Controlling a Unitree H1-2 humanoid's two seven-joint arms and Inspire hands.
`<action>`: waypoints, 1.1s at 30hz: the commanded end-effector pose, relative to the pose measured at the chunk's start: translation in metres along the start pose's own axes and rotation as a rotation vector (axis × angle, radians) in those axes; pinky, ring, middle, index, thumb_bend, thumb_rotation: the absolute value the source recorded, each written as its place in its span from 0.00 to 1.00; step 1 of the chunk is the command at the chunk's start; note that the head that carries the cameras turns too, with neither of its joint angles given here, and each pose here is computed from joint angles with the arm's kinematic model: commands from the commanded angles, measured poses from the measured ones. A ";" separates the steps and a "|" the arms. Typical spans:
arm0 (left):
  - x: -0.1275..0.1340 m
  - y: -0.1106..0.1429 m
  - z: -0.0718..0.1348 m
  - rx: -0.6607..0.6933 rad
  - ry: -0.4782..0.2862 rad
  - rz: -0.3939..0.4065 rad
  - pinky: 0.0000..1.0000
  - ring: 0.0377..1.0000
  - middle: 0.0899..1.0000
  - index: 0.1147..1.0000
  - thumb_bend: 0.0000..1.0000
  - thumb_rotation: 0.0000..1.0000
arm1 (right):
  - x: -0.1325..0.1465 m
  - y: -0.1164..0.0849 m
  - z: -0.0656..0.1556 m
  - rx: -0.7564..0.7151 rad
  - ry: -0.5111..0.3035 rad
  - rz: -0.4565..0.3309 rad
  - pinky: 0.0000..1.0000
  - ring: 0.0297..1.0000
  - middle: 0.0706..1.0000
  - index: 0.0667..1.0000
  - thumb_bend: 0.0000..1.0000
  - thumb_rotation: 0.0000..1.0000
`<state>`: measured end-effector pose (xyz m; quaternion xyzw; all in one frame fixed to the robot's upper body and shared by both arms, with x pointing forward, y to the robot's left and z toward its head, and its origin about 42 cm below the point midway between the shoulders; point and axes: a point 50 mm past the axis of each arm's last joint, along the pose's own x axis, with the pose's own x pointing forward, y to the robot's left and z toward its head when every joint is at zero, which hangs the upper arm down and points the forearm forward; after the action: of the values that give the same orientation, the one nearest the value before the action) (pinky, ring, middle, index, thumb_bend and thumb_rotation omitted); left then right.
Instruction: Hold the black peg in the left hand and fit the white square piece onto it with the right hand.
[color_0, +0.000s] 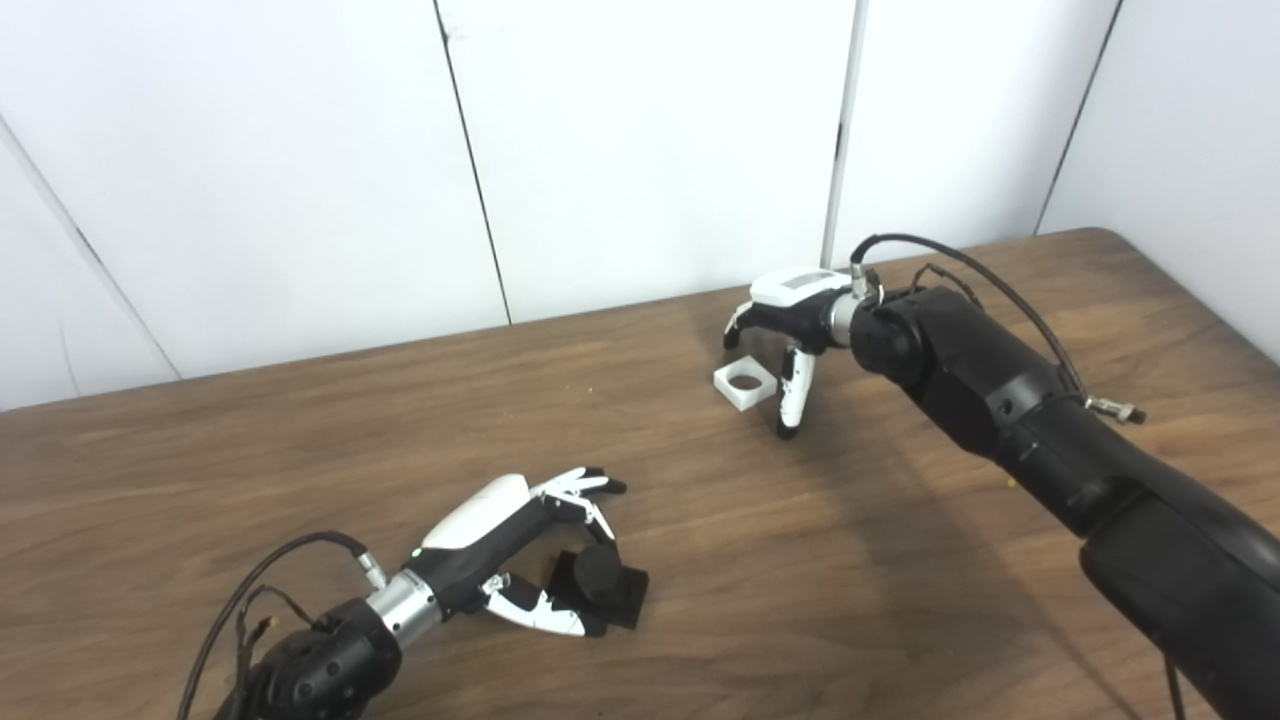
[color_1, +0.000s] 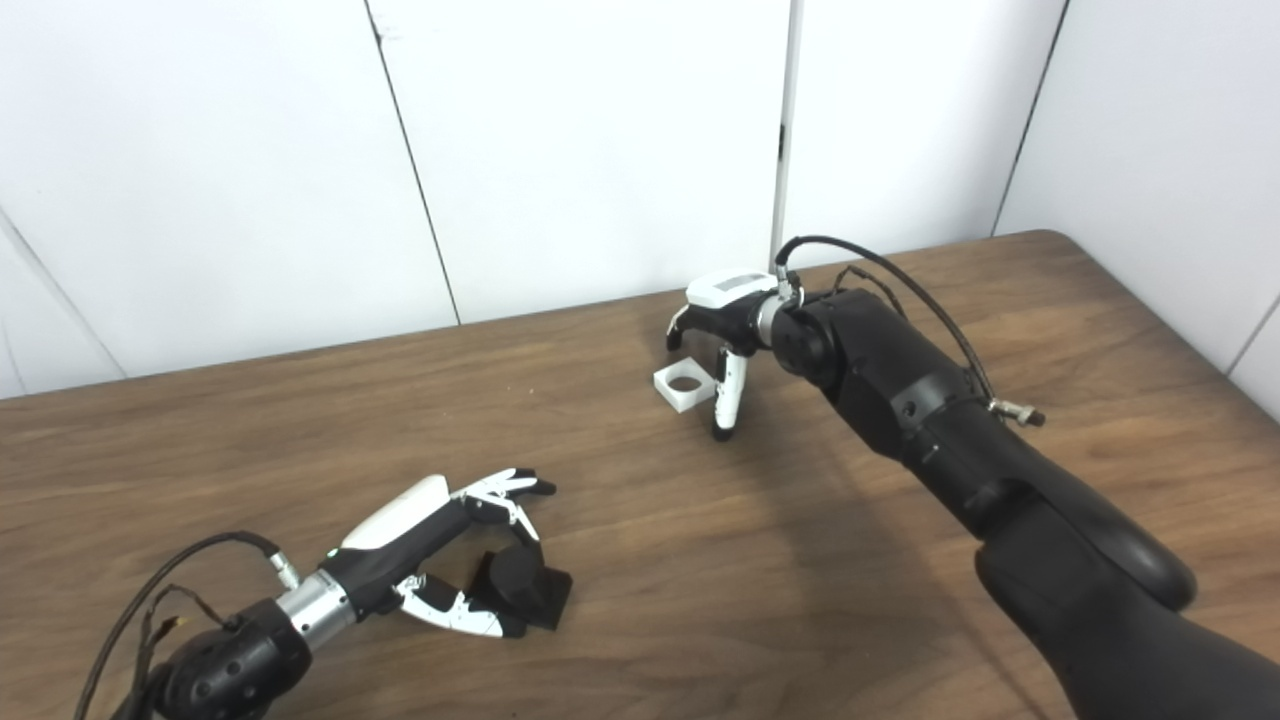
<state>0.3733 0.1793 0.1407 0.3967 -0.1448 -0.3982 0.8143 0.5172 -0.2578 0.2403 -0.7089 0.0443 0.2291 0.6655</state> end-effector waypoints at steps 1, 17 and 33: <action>-0.014 -0.023 -0.019 0.013 0.131 -0.106 0.93 0.97 0.91 0.43 0.51 0.08 | 0.004 0.008 -0.004 -0.006 0.024 -0.002 0.92 0.93 0.90 0.73 0.75 0.16; -0.013 -0.023 -0.016 0.012 0.135 -0.100 0.92 0.98 0.91 0.43 0.51 0.08 | 0.016 0.014 0.006 -0.042 0.007 0.010 0.88 0.90 0.86 0.63 0.65 0.25; -0.014 -0.023 -0.016 0.009 0.137 -0.097 0.92 0.97 0.90 0.43 0.51 0.08 | 0.022 0.012 0.015 -0.072 -0.016 0.015 0.88 0.88 0.83 0.46 0.51 0.16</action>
<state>0.3715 0.1794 0.1417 0.4024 -0.1385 -0.3890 0.8171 0.5313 -0.2442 0.2372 -0.7189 0.0288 0.2352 0.6535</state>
